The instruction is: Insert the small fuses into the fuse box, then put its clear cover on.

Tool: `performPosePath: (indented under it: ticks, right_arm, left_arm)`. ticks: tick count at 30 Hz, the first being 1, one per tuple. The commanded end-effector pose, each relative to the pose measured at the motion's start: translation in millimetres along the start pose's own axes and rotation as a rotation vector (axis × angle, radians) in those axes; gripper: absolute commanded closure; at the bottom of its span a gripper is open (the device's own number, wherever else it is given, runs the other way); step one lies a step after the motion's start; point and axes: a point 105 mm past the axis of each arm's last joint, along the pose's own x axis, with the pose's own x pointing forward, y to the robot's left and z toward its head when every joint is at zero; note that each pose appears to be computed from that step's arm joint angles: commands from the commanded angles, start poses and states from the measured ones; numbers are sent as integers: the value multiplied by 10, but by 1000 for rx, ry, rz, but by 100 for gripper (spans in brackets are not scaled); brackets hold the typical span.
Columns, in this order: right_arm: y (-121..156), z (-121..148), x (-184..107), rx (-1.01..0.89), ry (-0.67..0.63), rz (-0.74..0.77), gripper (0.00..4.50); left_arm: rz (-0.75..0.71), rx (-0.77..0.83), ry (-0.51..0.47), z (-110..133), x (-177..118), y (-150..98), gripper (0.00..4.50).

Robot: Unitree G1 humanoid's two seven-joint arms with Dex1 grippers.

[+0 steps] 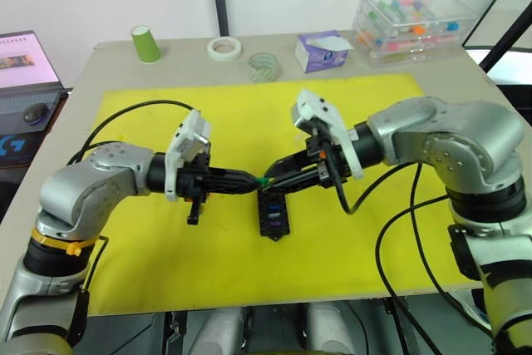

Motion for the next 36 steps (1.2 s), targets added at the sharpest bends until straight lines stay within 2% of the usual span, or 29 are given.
performPosePath:
  ticks: [1,9,11,14,15,22,24,28,31,36]
  right_arm:
    - [29,72,-24,-39,-20,3,315]
    - [28,66,-22,-42,-19,6,315]
    - [30,63,-20,-39,-20,9,346]
    - [31,56,-16,-40,-18,10,438]
    - [30,53,-16,-39,-17,10,445]
    - [19,52,-9,-46,-14,4,445]
    - [6,53,-11,-59,-8,-5,445]
    - [-47,-10,-14,-144,46,-36,450]
    - [-140,-127,3,-234,120,-65,450]
    - [-266,-292,75,-319,202,-73,450]
  left_arm:
    - [-4,45,2,59,-9,-20,450]
    - [-4,42,5,42,-4,-15,450]
    - [-3,41,6,35,1,-13,450]
    - [1,40,3,32,4,-8,450]
    - [1,40,2,33,5,-7,450]
    - [18,35,7,24,1,13,450]
    - [59,19,60,-58,-12,70,450]
    - [112,21,181,-297,-62,156,350]
    - [136,75,245,-470,-58,219,247]
    - [152,135,275,-616,5,312,62]
